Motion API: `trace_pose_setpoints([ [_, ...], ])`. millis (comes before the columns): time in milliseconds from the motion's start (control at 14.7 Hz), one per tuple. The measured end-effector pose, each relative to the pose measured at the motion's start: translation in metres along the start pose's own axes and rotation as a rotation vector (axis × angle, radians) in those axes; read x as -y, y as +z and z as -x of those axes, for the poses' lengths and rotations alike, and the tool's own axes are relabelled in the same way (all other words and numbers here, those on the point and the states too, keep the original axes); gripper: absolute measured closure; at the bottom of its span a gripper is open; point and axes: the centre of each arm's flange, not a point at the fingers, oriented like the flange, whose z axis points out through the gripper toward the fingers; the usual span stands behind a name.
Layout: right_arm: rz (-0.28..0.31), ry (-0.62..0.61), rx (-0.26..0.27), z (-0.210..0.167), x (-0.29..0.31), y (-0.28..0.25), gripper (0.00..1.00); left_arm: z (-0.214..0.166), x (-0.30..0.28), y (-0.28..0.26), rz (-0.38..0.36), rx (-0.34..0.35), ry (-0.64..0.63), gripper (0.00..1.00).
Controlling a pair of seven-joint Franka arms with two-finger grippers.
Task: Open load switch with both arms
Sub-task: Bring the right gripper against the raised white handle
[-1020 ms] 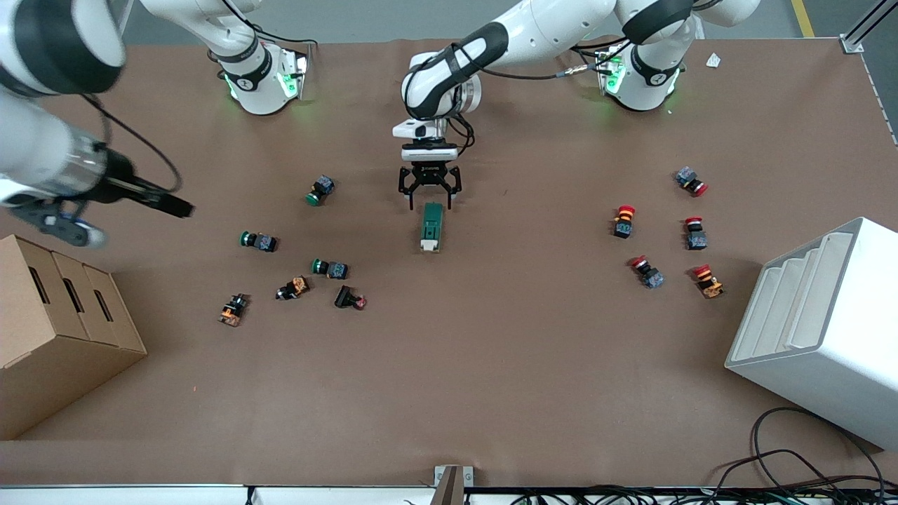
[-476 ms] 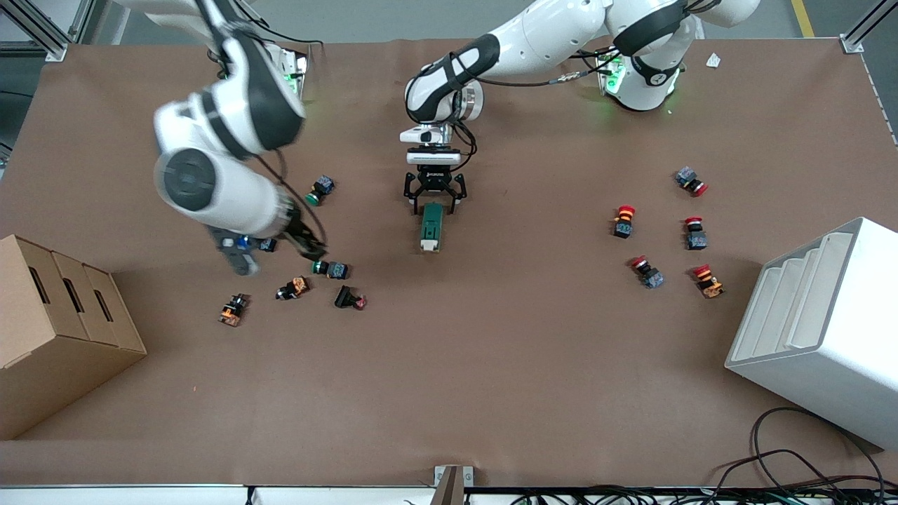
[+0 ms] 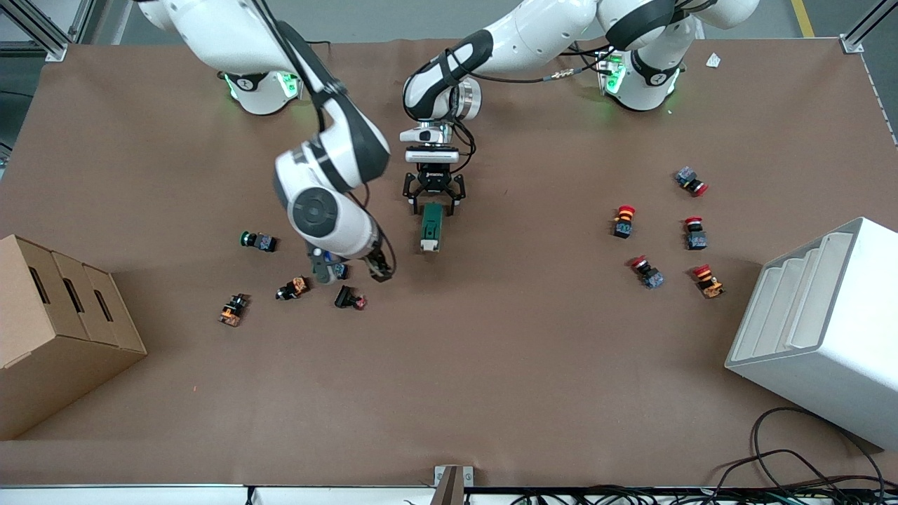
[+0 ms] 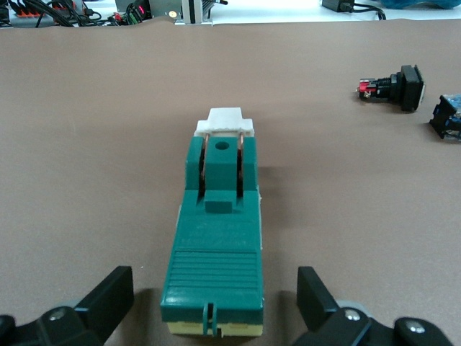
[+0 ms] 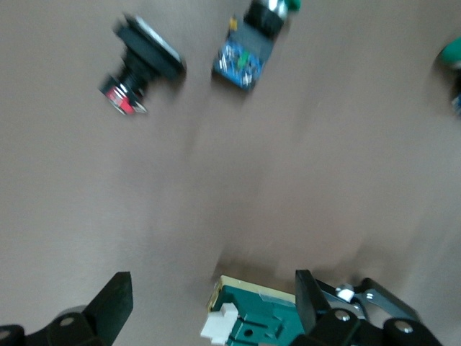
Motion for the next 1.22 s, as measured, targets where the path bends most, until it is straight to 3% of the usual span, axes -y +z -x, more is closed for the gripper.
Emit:
trace_pose_setpoints([
  [476,0.052,-0.037,-0.027,0.070,-0.015,0.081,0.00,0.000,0.000,0.000,0.000,0.000,0.000,0.00],
  [680,0.052,-0.041,-0.035,0.086,-0.019,0.080,0.00,0.000,0.000,0.000,0.000,0.000,0.000,0.00],
  [1224,0.189,-0.079,-0.058,0.108,-0.041,0.047,0.00,0.000,0.000,0.000,0.000,0.000,0.000,0.00],
])
